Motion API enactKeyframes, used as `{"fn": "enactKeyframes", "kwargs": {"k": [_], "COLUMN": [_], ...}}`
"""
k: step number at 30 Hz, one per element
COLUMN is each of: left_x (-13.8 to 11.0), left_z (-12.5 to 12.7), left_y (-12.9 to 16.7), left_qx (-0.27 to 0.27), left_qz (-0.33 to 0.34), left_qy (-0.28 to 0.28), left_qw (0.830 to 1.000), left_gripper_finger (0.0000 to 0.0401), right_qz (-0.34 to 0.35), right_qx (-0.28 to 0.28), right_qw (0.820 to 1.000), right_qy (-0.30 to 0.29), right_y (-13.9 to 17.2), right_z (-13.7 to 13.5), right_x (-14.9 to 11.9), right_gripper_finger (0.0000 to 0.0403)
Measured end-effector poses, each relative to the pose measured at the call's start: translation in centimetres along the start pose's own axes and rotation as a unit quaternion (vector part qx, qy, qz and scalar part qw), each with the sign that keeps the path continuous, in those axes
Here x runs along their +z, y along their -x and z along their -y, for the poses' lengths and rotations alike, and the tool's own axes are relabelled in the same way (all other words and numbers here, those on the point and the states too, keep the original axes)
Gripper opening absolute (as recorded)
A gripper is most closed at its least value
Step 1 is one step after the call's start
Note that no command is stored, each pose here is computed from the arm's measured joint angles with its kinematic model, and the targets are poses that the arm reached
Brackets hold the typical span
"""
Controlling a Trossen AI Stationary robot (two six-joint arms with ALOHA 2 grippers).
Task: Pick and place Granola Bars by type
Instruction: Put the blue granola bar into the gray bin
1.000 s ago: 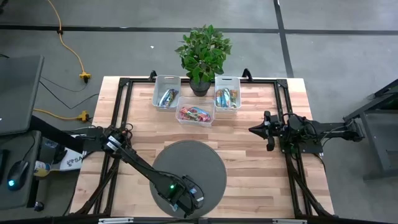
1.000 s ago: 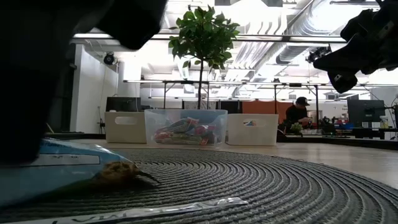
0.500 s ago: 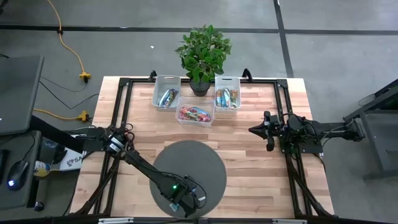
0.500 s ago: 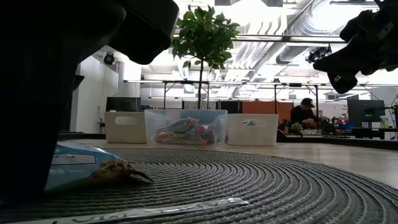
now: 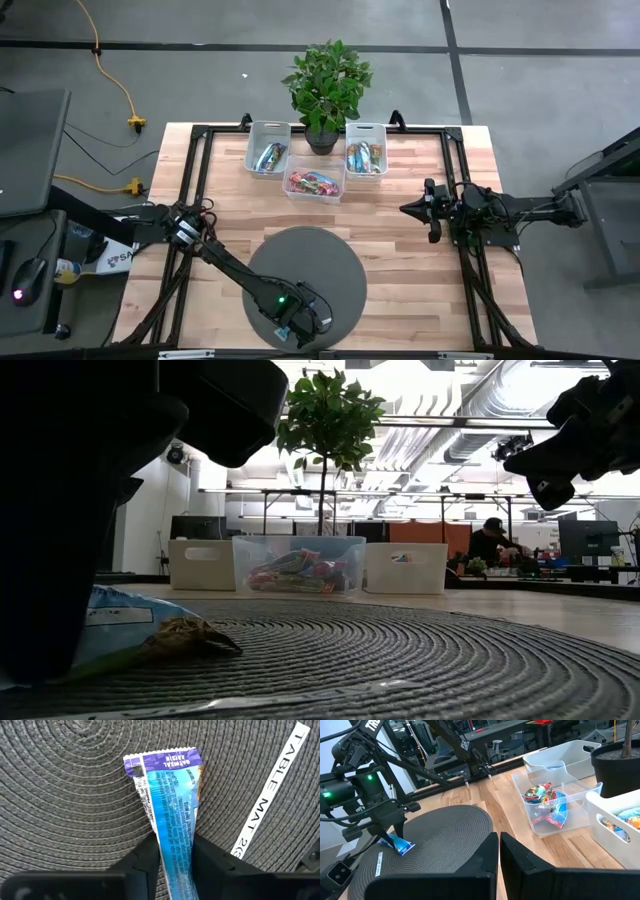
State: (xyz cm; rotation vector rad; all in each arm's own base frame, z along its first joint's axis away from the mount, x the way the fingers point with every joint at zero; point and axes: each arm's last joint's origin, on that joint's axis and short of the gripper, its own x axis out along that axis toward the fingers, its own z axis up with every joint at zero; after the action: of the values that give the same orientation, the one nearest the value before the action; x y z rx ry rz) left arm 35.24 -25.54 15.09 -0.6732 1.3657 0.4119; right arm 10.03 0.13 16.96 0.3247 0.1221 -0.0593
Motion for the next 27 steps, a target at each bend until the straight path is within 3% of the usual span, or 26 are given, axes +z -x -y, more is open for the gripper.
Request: {"fn": "enactKeyframes", "kwargs": {"k": [18, 27], "left_x": [0.8, 4.5], "left_z": [0.1, 1.7], "left_y": [0.1, 4.4], "left_qx": [-0.011, -0.025], "left_qz": [-0.002, 0.049], "left_qy": [0.003, -0.045], "left_qw": [1.0, 0.997], "left_gripper_finger": [0.009, 0.009], "right_qz": [0.0, 0.0], "right_qx": [0.0, 0.0], "right_qw": [1.0, 1.0], "right_qy": [0.0, 0.0], "right_y": [0.0, 0.0], "right_z": [0.0, 0.0], "right_x": [0.0, 0.0], "right_gripper_finger": [0.0, 0.0]}}
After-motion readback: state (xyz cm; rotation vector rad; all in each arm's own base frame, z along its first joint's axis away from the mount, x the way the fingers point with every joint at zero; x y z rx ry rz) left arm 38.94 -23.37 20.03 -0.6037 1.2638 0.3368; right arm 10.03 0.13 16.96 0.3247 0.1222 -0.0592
